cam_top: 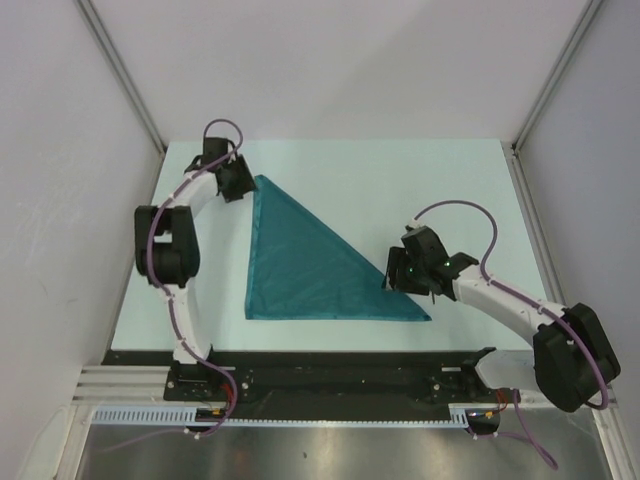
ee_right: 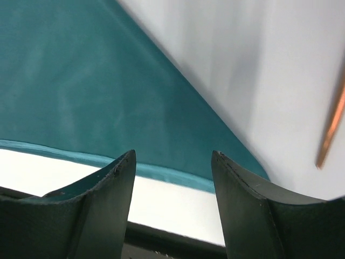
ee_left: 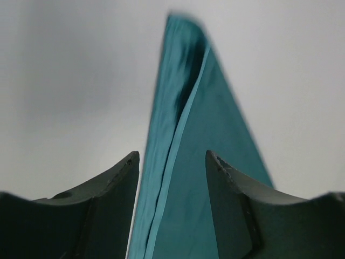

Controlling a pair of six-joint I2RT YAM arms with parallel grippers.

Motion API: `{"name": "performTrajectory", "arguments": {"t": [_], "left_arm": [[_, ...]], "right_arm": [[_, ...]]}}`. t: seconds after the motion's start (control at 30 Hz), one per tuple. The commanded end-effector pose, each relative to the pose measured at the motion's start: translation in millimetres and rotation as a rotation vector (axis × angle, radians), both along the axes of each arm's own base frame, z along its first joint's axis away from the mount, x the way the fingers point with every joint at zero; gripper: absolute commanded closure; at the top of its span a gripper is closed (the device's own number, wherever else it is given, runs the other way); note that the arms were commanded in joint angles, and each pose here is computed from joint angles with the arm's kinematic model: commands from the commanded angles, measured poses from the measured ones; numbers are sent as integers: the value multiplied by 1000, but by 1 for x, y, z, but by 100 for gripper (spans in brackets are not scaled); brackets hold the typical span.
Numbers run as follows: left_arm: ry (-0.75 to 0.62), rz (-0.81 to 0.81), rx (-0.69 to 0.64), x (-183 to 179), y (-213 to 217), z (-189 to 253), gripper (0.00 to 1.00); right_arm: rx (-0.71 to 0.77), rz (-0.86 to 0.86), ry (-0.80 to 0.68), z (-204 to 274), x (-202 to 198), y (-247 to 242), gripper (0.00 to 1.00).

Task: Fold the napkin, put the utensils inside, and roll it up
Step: Fold the napkin

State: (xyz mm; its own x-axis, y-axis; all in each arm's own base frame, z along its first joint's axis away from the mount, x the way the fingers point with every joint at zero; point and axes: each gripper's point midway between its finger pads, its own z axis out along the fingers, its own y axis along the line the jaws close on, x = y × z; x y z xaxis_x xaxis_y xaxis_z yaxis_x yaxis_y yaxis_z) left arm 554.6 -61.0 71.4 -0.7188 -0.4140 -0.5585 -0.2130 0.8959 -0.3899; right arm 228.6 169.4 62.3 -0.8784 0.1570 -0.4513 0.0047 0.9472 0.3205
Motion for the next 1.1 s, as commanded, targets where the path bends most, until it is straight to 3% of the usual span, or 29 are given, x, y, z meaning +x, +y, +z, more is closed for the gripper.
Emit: {"name": "performTrajectory", "arguments": {"t": [0.0, 0.07, 0.1, 0.13, 0.23, 0.4, 0.7, 1.07], "left_arm": [[3, 74, 104, -87, 22, 38, 43], [-60, 88, 115, -118, 13, 62, 45], [10, 82, 132, -150, 10, 34, 46], [-30, 50, 131, -166, -6, 48, 46], [65, 46, 161, -223, -12, 16, 48], [57, 39, 5, -287, -37, 7, 53], [180, 54, 76, -334, -36, -29, 62], [213, 64, 66, -347, -35, -39, 65]], "right_arm": [[75, 51, -119, 34, 37, 25, 37], [81, 54, -111, 31, 44, 26, 37], [97, 48, -127, 35, 55, 25, 37], [119, 57, -121, 37, 58, 27, 37], [140, 53, -137, 45, 75, 23, 37], [155, 51, -161, 51, 88, 14, 37], [185, 36, -145, 46, 84, 11, 37], [176, 24, -110, 34, 73, 7, 37]]}}
